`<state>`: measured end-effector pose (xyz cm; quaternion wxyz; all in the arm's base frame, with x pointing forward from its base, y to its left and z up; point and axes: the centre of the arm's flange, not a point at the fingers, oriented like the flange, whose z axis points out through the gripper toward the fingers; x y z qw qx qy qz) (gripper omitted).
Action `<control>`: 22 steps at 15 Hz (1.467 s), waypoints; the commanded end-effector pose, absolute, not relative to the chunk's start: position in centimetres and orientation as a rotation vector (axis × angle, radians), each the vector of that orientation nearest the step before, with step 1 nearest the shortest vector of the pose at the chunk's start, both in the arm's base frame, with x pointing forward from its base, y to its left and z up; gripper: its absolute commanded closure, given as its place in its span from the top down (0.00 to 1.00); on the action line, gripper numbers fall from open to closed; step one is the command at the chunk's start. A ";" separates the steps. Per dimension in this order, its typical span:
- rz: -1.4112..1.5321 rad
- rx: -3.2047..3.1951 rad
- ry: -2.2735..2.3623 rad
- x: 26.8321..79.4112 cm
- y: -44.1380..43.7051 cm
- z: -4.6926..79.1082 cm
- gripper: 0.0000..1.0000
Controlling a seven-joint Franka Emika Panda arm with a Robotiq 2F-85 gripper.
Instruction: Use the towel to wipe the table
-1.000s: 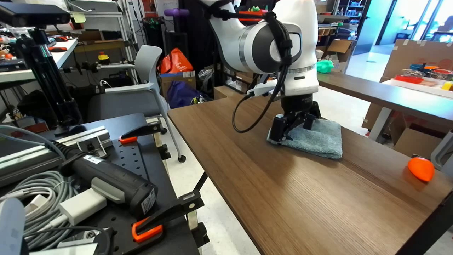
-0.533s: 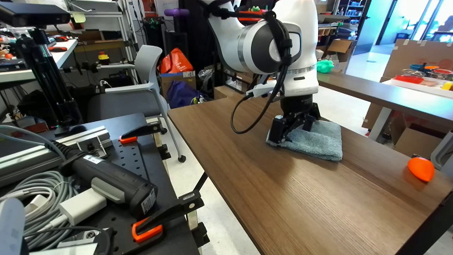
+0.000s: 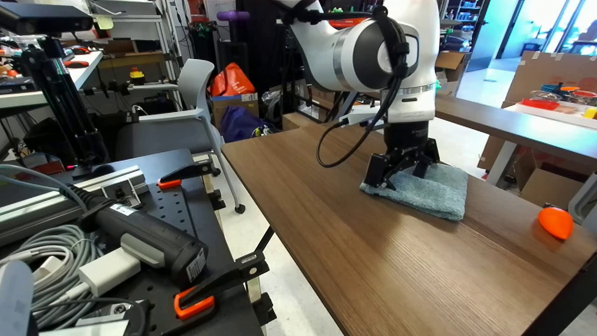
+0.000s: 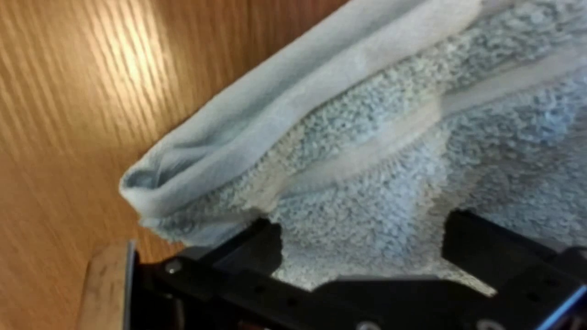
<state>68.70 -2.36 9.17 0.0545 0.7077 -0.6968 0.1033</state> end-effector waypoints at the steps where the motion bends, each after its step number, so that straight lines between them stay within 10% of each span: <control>1: 0.281 2.025 -2.209 71.3 -7.5 7.7 1.00; 22: 0.493 2.663 -1.497 48.7 -20.6 10.4 1.00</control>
